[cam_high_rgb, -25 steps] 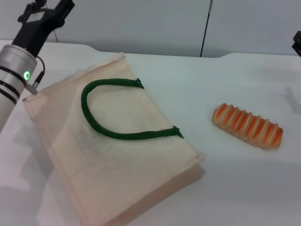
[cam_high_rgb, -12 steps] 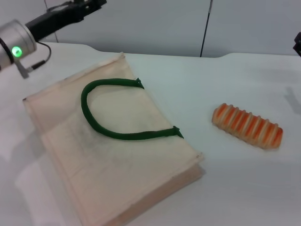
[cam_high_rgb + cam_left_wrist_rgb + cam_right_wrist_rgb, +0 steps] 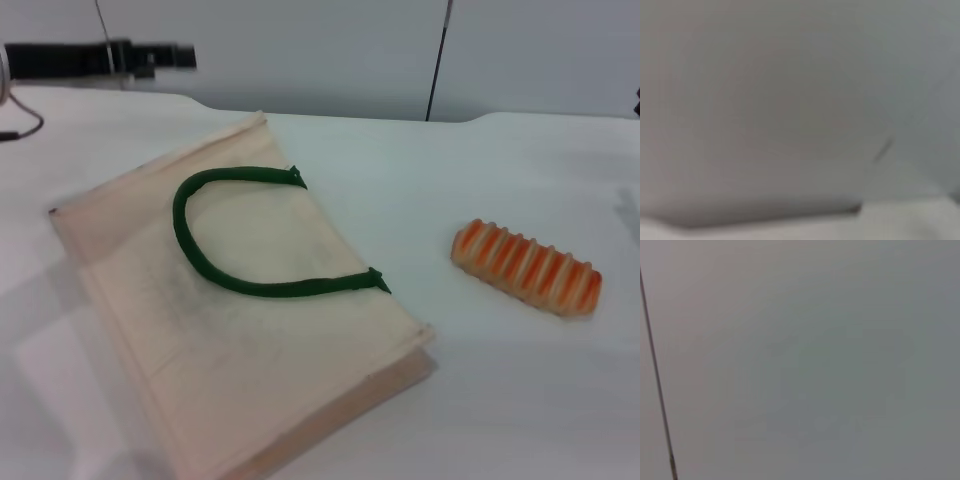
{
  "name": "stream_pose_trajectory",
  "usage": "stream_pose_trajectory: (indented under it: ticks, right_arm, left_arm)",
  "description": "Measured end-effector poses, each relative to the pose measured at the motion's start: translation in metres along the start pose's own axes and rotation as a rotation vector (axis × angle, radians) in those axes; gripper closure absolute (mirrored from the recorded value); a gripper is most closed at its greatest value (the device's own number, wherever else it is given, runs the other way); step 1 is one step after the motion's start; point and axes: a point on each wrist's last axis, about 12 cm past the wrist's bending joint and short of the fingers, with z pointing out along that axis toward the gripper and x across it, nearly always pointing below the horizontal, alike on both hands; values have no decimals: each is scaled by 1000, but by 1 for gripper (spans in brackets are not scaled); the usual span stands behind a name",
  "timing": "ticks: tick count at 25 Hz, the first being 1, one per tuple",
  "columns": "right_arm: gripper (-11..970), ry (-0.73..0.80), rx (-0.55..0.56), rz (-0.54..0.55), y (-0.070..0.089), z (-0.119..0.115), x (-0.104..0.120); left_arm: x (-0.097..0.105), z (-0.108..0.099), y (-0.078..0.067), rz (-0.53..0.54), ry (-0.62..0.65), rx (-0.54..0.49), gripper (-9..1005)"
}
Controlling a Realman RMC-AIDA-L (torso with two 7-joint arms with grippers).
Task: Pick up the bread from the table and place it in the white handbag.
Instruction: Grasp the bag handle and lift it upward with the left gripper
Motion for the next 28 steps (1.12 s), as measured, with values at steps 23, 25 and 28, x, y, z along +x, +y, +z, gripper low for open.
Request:
stream_pose_trajectory:
  ticks: [23, 25, 28]
  right_arm:
    - [65, -10, -1, 2, 1, 3, -3]
    - [66, -13, -1, 3, 1, 3, -3]
    - [66, -14, -1, 4, 1, 3, -3]
  left_arm:
    - [36, 17, -1, -138, 329, -43, 215]
    - [39, 21, -1, -140, 329, -47, 218]
    - [42, 24, 1, -150, 335, -55, 222]
